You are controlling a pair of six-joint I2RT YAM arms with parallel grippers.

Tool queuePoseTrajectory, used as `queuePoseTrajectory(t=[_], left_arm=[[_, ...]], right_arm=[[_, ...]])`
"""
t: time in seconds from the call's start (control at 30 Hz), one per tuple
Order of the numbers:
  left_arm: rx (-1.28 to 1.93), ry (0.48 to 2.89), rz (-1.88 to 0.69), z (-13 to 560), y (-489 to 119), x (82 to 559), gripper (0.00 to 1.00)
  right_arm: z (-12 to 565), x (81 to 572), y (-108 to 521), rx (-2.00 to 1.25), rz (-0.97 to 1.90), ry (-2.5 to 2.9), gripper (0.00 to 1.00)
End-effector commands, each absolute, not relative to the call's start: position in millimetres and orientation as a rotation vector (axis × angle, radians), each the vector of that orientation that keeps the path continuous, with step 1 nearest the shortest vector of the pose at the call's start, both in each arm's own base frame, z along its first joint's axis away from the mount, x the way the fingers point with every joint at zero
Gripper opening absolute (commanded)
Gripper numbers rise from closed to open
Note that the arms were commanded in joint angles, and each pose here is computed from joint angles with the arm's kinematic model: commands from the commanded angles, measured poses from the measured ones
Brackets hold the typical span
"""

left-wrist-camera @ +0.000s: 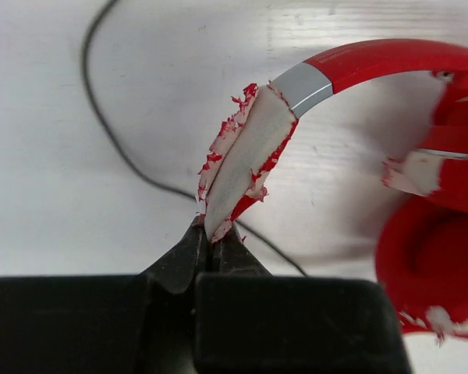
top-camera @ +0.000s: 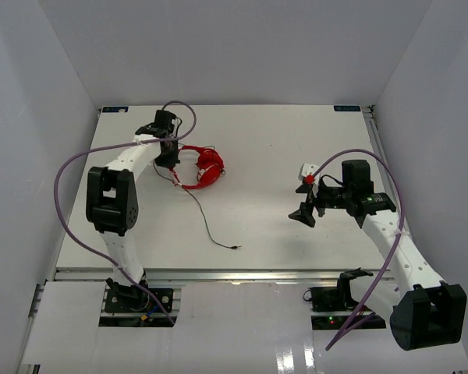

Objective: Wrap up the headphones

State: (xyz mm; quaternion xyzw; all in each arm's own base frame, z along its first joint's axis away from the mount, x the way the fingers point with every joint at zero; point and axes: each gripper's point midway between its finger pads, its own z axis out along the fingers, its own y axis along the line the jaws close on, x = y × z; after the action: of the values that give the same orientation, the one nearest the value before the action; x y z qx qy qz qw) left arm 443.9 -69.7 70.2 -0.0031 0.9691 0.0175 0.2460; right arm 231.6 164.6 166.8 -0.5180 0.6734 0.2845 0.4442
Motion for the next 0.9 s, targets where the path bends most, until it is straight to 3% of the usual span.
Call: queuePoseTrajectory(t=[0.0, 0.13, 0.23, 0.37, 0.63, 0.87], left_arm=[[0.139, 2.372, -0.020, 199.8, -112.2, 423.5, 0.00], [0.147, 2.288, -0.099, 247.6, -130.6, 395.1, 0.00], [0.117, 2.229, -0.243, 278.4, -143.6, 381.9, 0.00], [0.083, 2.169, -0.485, 306.8, -168.5, 370.3, 0.00], [-0.050, 2.125, -0.988, 304.7, -192.6, 354.5, 0.00], [0.010, 2.023, -1.289, 338.2, -222.9, 345.8, 0.00]], right_arm=[[217.0, 226.5, 184.9, -1.447, 0.755, 1.359, 0.90], [256.2, 286.6, 191.9, -1.274, 0.636, 1.380, 0.90], [266.8, 312.3, 199.6, -1.117, 0.721, 1.462, 0.90], [281.9, 308.6, 209.8, -1.149, 0.798, 1.367, 0.90], [292.3, 289.9, 199.7, -1.284, 0.808, 1.256, 0.90], [292.2, 311.3, 229.3, -1.224, 0.849, 1.264, 0.90]])
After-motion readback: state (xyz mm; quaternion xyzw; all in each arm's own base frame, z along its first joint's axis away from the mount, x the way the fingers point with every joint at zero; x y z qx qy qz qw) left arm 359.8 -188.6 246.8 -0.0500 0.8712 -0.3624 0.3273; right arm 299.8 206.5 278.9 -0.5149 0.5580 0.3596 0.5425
